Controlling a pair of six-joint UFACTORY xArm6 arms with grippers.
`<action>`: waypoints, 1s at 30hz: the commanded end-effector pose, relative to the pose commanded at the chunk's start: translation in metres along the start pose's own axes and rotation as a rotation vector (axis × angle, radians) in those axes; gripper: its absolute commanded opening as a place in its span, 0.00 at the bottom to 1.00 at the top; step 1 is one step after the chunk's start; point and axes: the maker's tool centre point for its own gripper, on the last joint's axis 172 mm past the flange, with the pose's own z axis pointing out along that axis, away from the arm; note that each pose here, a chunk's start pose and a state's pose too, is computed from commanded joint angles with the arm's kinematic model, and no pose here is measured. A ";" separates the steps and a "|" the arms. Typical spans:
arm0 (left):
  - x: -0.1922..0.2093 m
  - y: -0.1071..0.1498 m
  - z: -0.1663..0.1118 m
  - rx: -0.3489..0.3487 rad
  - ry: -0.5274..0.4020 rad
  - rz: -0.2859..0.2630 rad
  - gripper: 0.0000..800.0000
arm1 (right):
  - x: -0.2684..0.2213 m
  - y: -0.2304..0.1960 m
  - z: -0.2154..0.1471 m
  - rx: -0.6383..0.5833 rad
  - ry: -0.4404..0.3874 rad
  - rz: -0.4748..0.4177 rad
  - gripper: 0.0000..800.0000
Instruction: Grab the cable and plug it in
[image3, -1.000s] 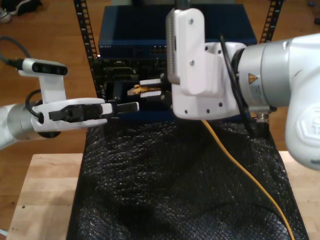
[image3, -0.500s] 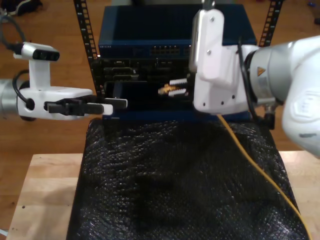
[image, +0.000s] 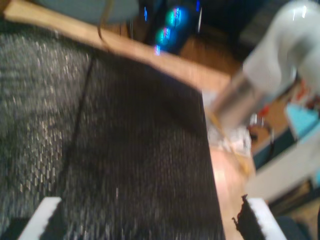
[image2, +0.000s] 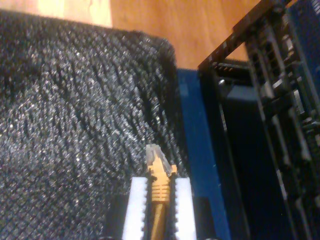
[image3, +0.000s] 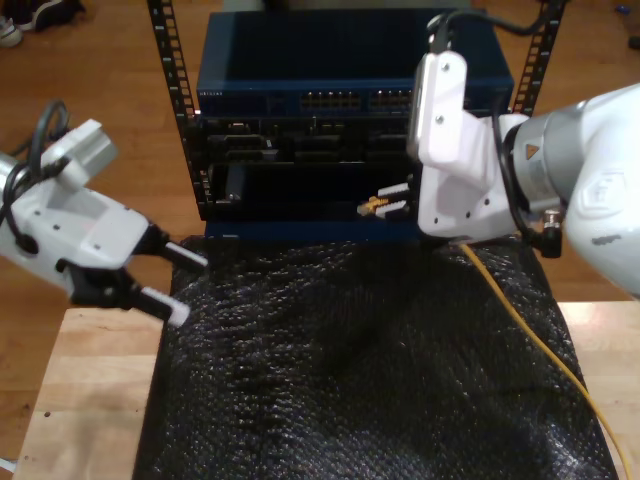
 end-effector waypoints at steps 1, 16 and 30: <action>-0.007 0.001 -0.004 0.007 -0.012 -0.006 1.00 | -0.006 0.000 0.001 0.001 -0.009 0.007 0.00; -0.127 0.016 -0.077 0.149 -0.250 0.056 1.00 | -0.033 -0.011 0.016 0.043 -0.048 0.038 0.00; -0.244 0.090 -0.097 0.152 -0.279 0.145 1.00 | -0.050 -0.017 0.017 0.055 -0.081 0.034 0.00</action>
